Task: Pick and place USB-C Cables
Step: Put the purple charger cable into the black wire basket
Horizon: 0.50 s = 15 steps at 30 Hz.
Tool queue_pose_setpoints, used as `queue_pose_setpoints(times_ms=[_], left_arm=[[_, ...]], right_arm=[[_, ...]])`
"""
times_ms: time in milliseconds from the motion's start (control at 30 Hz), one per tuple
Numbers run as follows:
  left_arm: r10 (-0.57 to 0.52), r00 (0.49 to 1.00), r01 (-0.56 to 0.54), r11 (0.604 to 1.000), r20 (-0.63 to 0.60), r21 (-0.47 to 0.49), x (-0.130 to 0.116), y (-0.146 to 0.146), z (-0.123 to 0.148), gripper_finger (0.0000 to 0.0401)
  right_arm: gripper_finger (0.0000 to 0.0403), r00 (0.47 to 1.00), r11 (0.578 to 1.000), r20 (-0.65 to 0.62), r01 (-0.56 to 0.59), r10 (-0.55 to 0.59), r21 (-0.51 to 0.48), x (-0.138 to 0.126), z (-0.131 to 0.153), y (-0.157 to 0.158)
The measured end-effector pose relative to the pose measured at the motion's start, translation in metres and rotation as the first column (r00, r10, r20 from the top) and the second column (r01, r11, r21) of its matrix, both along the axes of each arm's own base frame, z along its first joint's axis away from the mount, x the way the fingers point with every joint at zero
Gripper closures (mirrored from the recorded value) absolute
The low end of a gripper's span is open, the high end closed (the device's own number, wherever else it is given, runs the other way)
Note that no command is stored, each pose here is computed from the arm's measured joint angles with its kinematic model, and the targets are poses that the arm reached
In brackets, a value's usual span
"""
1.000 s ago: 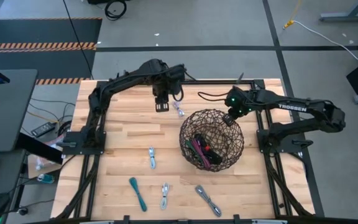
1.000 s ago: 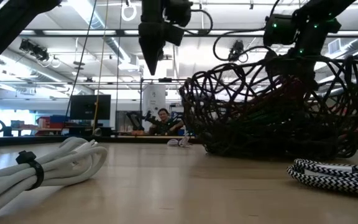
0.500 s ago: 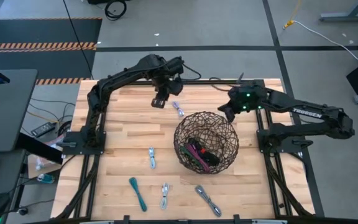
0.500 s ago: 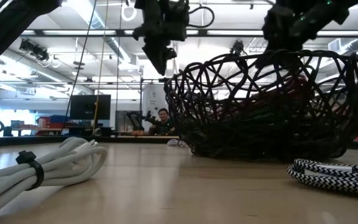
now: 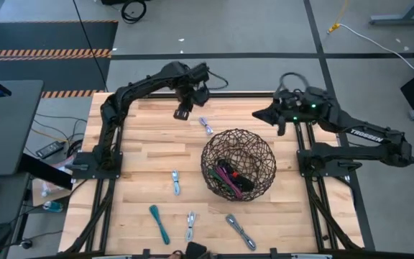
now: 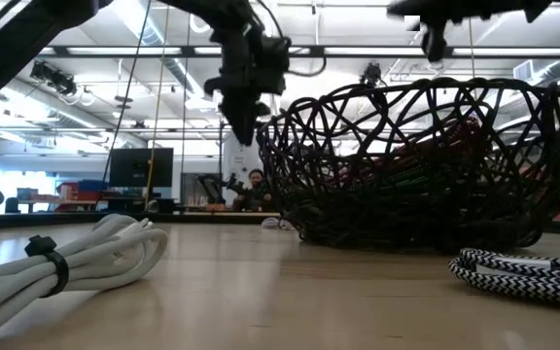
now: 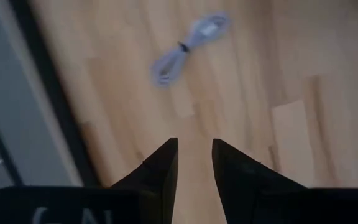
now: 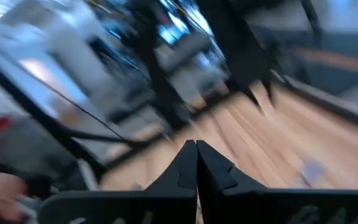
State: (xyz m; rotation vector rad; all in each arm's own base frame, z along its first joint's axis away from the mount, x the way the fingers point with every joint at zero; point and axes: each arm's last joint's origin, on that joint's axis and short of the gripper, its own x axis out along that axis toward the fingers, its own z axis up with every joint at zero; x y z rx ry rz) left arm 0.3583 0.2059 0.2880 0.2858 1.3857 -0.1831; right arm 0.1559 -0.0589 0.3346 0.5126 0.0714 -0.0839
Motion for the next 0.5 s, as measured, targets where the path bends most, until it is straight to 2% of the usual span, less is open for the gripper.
queue_pose_setpoints(times_ms=[100,233,400,500], left_arm=[[-0.057,0.997,0.056,0.998,-0.043,-0.022,0.001,-0.003,-0.027,0.0296],[-0.134,0.989,0.133,0.991,-0.069,-0.02,0.008,-0.019,-0.056,0.0295],[-0.25,0.963,0.261,0.959,-0.105,0.109,0.023,-0.042,-0.068,0.0287],[-0.294,0.954,0.301,0.939,-0.067,0.169,0.033,-0.049,-0.066,0.0275]], right_arm=[[0.0402,0.989,0.996,0.133,-0.062,0.07,-0.059,-0.001,0.014,0.003],[0.0402,0.965,0.991,0.233,-0.103,0.119,-0.08,-0.003,0.026,0.005],[0.0402,0.962,0.991,0.241,-0.116,0.127,-0.062,-0.003,0.026,0.006],[0.0402,0.963,0.991,0.238,-0.117,0.128,-0.057,-0.003,0.026,0.006]])
